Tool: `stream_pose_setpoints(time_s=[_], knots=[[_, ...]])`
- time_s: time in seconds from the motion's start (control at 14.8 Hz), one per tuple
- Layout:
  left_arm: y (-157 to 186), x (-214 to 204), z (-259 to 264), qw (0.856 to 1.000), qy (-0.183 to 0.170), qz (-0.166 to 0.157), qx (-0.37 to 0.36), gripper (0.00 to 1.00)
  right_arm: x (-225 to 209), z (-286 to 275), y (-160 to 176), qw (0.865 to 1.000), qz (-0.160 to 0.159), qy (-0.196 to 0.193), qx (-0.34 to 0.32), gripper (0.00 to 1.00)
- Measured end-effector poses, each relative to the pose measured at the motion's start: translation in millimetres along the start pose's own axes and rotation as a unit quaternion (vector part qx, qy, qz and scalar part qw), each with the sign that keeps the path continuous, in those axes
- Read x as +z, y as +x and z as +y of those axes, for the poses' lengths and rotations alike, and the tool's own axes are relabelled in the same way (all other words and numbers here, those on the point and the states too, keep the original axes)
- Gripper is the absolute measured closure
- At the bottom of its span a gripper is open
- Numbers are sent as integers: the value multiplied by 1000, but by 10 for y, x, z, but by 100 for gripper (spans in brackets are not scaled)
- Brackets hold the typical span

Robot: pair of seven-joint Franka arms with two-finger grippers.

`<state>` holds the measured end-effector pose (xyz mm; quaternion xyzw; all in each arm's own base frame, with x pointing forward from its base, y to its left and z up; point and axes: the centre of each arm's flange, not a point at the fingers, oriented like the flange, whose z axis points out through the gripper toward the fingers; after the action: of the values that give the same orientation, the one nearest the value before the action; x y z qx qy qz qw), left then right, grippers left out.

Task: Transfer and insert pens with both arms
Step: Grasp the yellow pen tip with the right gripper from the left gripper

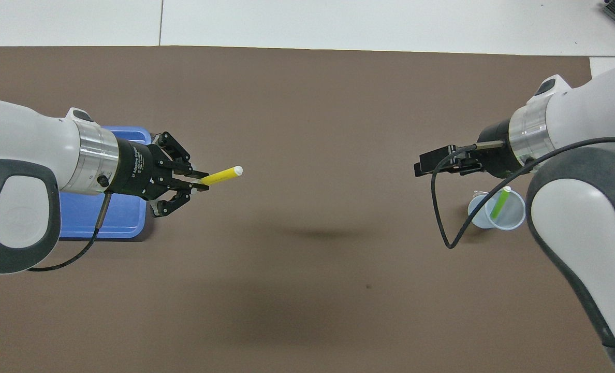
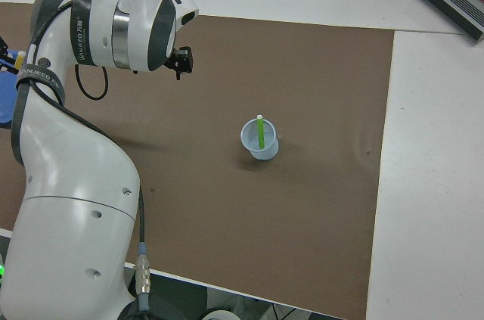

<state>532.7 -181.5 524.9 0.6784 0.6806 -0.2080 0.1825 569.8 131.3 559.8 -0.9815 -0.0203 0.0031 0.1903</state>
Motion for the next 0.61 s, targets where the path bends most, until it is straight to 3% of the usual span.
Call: stream_pose_setpoints(time_s=[0.27,0.61], knots=[[-35,21,-20,1000,1,0,-10,83,108,-644,-26,993,25,75,85,0],[-86,30,-91,1000,2,1,-9,83,418,-1649,-267,985,57,113,113,0]])
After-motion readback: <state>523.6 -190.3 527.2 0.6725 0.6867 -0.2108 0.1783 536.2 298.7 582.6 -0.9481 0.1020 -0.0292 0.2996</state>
